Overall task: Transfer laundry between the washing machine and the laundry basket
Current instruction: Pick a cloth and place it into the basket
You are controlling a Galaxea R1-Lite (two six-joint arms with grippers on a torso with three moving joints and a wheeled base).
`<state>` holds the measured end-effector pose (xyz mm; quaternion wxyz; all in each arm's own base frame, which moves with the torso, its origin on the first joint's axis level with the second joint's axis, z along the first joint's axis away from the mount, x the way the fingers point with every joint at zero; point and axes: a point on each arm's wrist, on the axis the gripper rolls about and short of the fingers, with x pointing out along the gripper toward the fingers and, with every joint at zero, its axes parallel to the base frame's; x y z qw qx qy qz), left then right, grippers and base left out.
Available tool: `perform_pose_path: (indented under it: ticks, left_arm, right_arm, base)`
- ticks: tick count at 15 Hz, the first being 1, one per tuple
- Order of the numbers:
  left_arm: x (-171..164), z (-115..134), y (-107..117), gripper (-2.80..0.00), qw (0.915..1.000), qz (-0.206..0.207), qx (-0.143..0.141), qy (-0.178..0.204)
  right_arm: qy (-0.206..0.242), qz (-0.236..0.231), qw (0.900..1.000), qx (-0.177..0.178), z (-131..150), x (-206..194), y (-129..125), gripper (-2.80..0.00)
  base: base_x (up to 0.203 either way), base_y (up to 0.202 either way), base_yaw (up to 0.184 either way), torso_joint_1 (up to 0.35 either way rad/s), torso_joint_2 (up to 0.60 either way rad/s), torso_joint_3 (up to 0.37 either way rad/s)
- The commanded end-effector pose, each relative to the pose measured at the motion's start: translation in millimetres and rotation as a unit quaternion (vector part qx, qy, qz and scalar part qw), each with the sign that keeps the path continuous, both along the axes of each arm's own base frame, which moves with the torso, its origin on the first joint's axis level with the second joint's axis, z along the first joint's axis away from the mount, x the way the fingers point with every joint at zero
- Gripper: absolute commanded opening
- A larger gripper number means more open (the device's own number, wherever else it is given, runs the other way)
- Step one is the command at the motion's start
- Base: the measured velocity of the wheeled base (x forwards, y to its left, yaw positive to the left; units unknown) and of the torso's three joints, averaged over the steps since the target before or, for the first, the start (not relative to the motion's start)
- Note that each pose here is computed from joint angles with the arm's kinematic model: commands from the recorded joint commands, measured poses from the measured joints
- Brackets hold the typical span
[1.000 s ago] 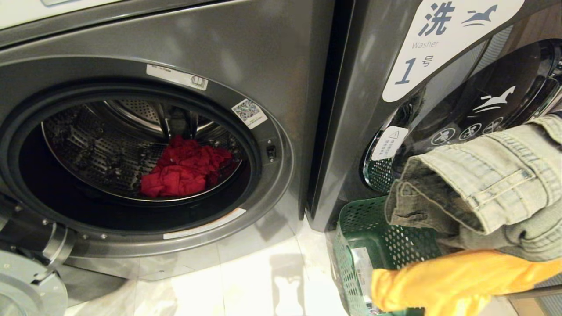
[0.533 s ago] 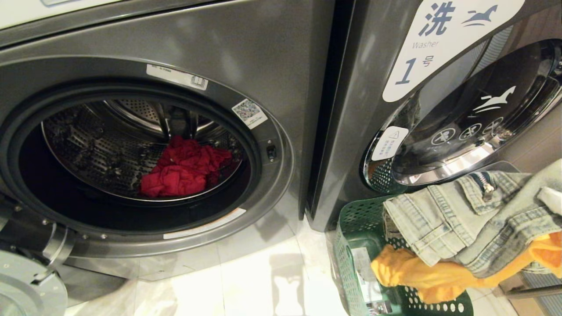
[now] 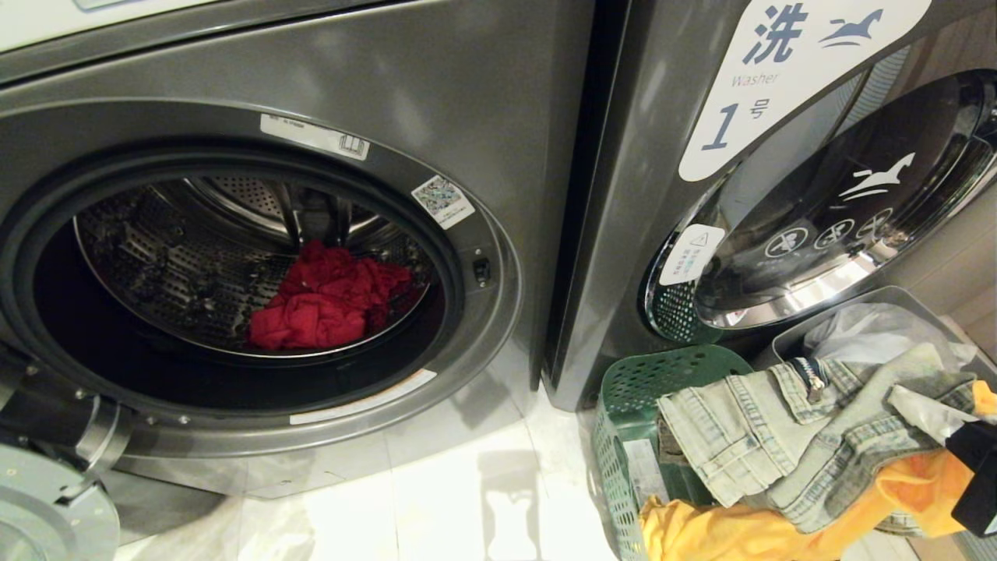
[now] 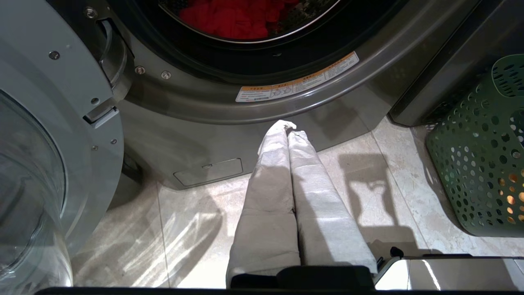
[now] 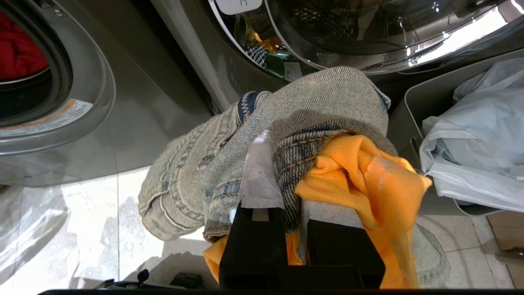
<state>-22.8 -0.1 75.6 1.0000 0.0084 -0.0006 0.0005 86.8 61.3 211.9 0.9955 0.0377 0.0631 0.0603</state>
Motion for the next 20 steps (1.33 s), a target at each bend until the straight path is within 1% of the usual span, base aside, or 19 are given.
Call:
perform_pose_path:
  ticks: [1,2,3,4,9,12,13,15,17,19,20]
  left_arm:
    - [0,0,0,-2.80,1.0000,0.000,0.000,0.000]
    - [0,0,0,-2.80,1.0000,0.000,0.000,0.000]
    - [0,0,0,-2.80,1.0000,0.000,0.000,0.000]
    - [0,0,0,-2.80,1.0000,0.000,0.000,0.000]
    - [0,0,0,-2.80,1.0000,0.000,0.000,0.000]
    - [0,0,0,-2.80,1.0000,0.000,0.001,0.000]
    - [0,0,0,-2.80,1.0000,0.000,0.000,0.000]
    - [0,0,0,-2.80,1.0000,0.000,0.000,0.000]
    - [0,0,0,-2.80,1.0000,0.000,0.000,0.000]
    - [0,0,0,-2.80,1.0000,0.000,0.000,0.000]
    - [0,0,0,-2.80,1.0000,0.000,0.000,0.000]
  right_arm:
    - [0.006,-0.001,1.000,-0.004,-1,4,4,-2.80]
    - [0.008,-0.004,1.000,-0.005,0,6,5,-2.80]
    - [0.010,-0.008,1.000,-0.007,0,7,7,-2.34]
    - [0.011,-0.011,1.000,-0.009,0,9,8,0.00]
    - [0.013,-0.012,1.000,-0.011,-1,10,8,0.00]
    - [0.004,-0.008,1.000,-0.008,7,5,5,0.00]
    - [0.014,-0.005,1.000,-0.016,6,3,2,0.00]
    - [0.040,0.012,0.998,-0.040,9,-7,-2,0.00]
    - [0.063,0.049,0.995,-0.062,18,-18,-4,0.00]
    - [0.064,0.071,0.993,-0.069,20,-23,-3,0.00]
    - [0.062,0.075,0.993,-0.070,20,-24,-3,-2.80]
  base:
    - [0.000,0.000,0.000,0.000,0.00,0.000]
    - [0.000,0.000,0.000,0.000,0.00,0.000]
    - [0.000,0.000,0.000,0.000,0.00,0.000]
    - [0.000,0.000,0.000,0.000,0.00,0.000]
    - [0.000,0.000,0.000,0.000,0.00,0.000]
    - [0.000,0.000,0.000,0.000,0.00,0.000]
    - [0.000,0.000,0.000,0.000,0.00,0.000]
    - [0.000,0.000,0.000,0.000,0.00,0.000]
    - [0.000,0.000,0.000,0.000,0.00,0.000]
    - [0.000,0.000,0.000,0.000,0.00,0.000]
    - [0.000,0.000,0.000,0.000,0.00,0.000]
